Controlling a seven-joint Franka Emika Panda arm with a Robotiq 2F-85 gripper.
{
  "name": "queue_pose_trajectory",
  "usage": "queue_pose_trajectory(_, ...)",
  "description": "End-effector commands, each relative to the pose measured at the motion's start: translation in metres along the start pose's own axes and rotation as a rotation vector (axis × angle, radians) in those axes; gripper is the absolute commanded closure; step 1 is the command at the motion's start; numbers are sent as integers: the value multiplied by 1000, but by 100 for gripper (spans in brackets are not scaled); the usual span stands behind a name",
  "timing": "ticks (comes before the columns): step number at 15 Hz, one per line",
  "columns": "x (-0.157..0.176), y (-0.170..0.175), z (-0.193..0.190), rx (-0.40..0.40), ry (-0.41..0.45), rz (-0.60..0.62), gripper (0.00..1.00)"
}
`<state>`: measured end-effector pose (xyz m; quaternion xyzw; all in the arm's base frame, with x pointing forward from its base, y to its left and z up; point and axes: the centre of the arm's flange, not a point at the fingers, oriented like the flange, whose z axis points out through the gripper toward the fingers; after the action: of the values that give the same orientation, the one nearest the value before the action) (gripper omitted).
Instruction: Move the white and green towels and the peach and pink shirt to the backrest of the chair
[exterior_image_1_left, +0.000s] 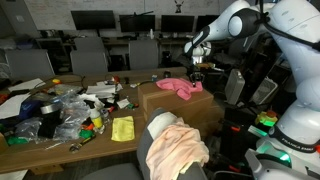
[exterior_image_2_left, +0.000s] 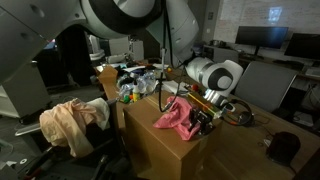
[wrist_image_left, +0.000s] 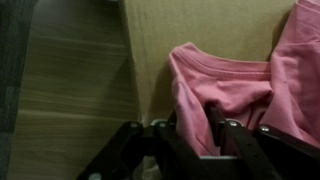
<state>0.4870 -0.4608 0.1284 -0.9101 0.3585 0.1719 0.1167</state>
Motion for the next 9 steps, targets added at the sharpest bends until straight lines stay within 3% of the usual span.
queue_pose_trajectory(1,-4,1,0,-14,18,6,100)
queue_pose_trajectory(6,-22,4,-20,8,47,-2,99)
queue_pose_trajectory(9,-50,12,-47,32,110,-16,99)
